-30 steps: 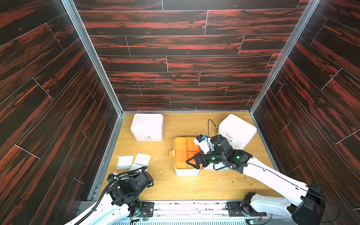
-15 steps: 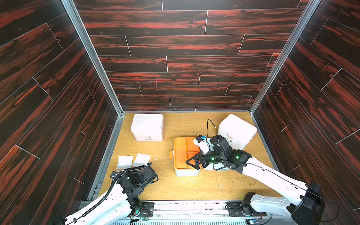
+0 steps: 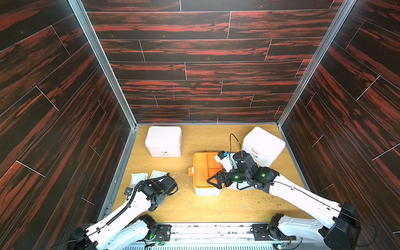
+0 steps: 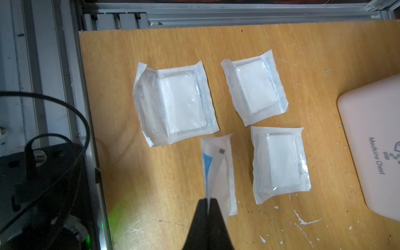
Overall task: Open first aid kits and take out gauze
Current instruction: Place the gauze at the center of the board.
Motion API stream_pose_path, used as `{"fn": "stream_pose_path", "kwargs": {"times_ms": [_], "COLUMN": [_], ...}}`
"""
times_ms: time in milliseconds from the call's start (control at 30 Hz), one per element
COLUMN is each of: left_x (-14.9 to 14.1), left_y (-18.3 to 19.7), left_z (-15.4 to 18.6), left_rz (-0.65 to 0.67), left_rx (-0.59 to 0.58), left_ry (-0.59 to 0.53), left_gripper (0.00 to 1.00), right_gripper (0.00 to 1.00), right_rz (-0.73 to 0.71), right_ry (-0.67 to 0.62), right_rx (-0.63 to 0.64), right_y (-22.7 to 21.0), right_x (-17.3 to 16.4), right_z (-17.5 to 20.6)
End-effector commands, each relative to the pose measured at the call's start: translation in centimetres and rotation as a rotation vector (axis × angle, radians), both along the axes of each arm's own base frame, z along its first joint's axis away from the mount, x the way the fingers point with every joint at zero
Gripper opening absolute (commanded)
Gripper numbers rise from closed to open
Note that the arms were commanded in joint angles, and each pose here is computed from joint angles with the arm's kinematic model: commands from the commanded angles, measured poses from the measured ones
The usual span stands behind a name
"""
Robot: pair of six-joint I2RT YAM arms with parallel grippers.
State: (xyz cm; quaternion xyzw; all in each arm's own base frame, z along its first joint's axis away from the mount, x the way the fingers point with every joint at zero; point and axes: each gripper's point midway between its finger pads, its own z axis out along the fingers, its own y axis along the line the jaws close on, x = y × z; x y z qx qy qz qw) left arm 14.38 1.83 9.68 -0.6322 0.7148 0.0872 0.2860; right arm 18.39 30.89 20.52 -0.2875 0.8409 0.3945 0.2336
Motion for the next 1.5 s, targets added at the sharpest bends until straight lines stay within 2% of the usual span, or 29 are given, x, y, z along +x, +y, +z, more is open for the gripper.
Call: {"fn": "stream_pose_path", "kwargs": {"times_ms": [0,300,533,867,1233,1467], "left_x": [-0.6,-1.5,-2.0,-1.4,-0.3,0.1], "left_y": [-0.1,-0.3,0.3,0.7,0.9,0.9], "left_z": [-1.6,-4.0,-4.5,-4.6,-4.6,-4.3], "left_rz": [0.248,0.311,0.34,0.357,0.354,0.336], "left_rx": [-0.098,-0.143,-0.139,-0.136,-0.123,-0.12], "left_ry": [-0.081,-0.051,-0.06,-0.103,-0.095,-0.088], "left_gripper": [0.0,0.0,0.0,0.02,0.04,0.23], "right_gripper": [0.99,0.99,0.99,0.99,0.99,0.99], "right_rz": [0.013,0.012,0.008,0.007,0.001,-0.001], "right_ry": [-0.023,-0.018,-0.016,-0.017,-0.019,-0.018], "right_rx": [-0.004,-0.005,-0.004,-0.001,-0.003,0.0], "right_y": [-0.2,-0.2,-0.3,-0.4,-0.7,-0.7], "right_x": [-0.3,-0.3,-0.4,-0.4,-0.6,-0.6], "right_z": [0.1,0.0,0.0,0.1,0.1,0.1]}}
